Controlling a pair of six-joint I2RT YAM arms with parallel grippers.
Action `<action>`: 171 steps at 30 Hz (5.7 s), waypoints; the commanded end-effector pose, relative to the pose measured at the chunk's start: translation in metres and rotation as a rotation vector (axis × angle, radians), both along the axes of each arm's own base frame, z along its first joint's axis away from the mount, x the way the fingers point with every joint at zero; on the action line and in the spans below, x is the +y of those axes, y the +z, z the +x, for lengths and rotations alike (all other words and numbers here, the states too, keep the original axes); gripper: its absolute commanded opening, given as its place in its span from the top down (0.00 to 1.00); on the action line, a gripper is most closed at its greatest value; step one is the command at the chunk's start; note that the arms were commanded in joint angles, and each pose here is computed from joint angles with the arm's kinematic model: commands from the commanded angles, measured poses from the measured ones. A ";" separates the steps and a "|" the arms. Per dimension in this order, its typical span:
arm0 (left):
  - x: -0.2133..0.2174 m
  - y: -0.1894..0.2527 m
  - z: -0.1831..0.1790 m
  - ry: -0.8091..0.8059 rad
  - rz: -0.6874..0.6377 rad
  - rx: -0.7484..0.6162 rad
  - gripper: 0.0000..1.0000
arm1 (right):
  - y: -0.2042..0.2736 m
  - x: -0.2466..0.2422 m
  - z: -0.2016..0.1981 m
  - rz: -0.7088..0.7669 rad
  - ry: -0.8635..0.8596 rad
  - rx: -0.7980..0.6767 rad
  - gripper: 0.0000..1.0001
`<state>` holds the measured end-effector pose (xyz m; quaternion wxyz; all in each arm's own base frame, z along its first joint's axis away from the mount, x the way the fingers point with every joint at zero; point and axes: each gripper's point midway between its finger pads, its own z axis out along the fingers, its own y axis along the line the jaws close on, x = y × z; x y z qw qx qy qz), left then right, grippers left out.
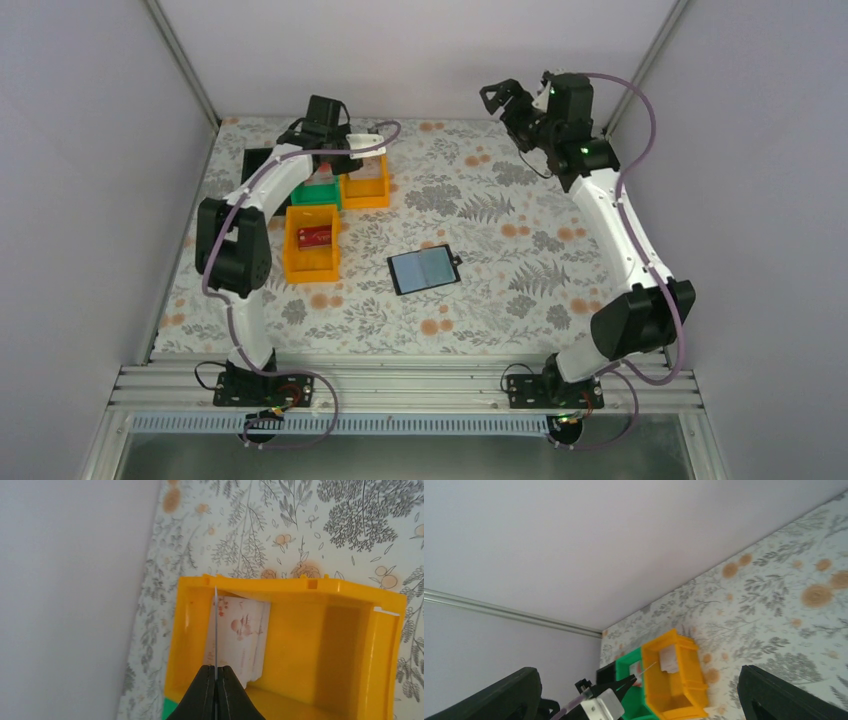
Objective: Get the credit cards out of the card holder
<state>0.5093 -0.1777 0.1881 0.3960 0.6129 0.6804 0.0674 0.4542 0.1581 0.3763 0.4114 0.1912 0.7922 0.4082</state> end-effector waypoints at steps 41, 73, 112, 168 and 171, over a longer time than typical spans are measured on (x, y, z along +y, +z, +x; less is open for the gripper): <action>0.002 -0.110 0.064 0.036 0.179 -0.035 0.85 | -0.042 -0.044 -0.006 -0.057 -0.051 0.093 0.01; -0.013 -0.032 0.071 0.034 0.002 -0.051 0.00 | -0.081 -0.027 -0.013 -0.144 0.151 0.144 0.04; -0.070 -0.157 -0.239 -0.178 -0.074 0.561 0.35 | -0.334 0.078 -0.143 -0.629 0.664 0.715 0.56; -0.075 -0.162 -0.200 0.137 -0.320 0.849 0.05 | -0.375 0.039 -0.157 -0.666 0.681 0.823 0.93; -0.077 -0.158 -0.200 0.119 -0.335 0.864 0.00 | -0.364 0.044 -0.153 -0.647 0.687 0.784 0.96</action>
